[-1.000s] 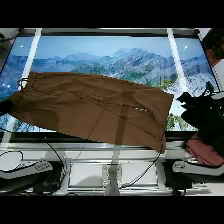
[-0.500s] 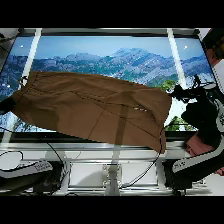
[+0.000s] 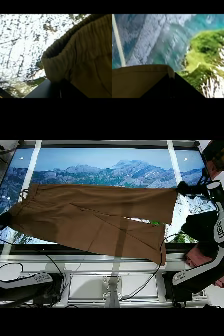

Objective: Fold the clothes and pants, and hang the long-sleeved shirts on hangers.

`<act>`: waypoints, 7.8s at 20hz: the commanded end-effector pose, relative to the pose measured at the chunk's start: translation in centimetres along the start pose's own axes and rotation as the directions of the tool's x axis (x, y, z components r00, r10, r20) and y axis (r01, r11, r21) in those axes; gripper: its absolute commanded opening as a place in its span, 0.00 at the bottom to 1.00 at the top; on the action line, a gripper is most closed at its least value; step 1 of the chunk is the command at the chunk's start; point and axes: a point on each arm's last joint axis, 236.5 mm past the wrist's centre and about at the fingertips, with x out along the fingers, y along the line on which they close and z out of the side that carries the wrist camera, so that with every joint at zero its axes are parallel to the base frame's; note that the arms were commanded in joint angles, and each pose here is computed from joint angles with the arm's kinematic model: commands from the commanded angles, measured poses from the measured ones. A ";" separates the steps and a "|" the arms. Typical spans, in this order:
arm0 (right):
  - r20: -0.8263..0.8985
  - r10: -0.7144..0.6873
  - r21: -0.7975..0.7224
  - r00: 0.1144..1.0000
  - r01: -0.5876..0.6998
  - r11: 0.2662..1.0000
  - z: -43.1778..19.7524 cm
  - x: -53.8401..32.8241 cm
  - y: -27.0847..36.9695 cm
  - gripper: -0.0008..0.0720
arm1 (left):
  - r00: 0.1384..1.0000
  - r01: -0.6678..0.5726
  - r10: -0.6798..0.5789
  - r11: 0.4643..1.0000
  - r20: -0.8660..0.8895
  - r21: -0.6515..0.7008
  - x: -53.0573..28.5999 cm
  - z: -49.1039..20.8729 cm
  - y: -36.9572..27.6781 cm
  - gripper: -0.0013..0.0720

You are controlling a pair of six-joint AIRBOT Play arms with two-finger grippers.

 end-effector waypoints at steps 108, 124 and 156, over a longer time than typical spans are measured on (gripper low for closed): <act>-0.272 -0.297 -0.162 0.915 0.260 0.952 -13.4 -17.6 1.4 0.03 | 0.984 -0.088 0.043 0.962 0.173 0.260 -8.2 0.3 -1.6 0.07; 0.225 -0.089 0.034 0.970 0.083 0.996 0.9 -12.9 7.7 0.02 | 0.882 0.189 -0.140 0.980 0.449 -0.067 -9.4 7.0 -8.3 0.07; 0.008 -0.109 0.092 0.994 0.108 0.990 1.1 0.3 8.7 0.95 | 0.974 0.115 -0.062 0.964 0.218 -0.240 -3.0 5.3 -5.5 0.97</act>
